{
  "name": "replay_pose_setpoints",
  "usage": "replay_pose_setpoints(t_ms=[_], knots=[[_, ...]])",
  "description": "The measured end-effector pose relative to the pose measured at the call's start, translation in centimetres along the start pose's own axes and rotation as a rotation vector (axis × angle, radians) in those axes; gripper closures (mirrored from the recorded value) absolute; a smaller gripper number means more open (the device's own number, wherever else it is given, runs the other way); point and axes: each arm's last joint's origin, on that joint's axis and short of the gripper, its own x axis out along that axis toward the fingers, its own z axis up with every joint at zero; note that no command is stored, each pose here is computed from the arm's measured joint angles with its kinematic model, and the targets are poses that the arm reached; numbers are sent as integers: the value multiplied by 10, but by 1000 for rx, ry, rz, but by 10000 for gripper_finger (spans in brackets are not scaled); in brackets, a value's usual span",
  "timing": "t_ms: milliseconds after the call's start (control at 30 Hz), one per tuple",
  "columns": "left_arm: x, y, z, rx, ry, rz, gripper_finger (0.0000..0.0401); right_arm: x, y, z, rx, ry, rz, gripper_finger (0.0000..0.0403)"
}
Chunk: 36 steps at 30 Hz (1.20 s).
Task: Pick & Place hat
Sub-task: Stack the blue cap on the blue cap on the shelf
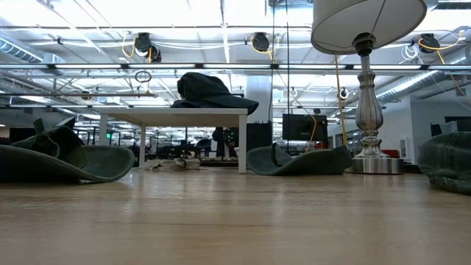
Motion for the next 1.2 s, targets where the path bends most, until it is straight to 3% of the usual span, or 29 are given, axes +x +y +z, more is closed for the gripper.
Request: replay_pose_setpoints(t_ms=[167,300,433,600,733,933,1200], knots=[[0,0,0,-1,4,-5,401,0,1,-1,-5,14,50,182],[0,0,0,-4,6,-8,401,0,1,-4,19,55,63,175],[0,0,0,-5,6,-8,401,-1,4,-6,52,90,164,176],[0,0,-1,-18,17,-5,401,0,1,-4,55,54,64,172],[0,4,-7,-53,51,22,401,0,1,0,61,7,49,181],[0,5,-8,-57,63,29,401,0,1,0,58,5,52,233],[0,3,-8,-79,71,7,398,0,0,0,28,4,22,387]])
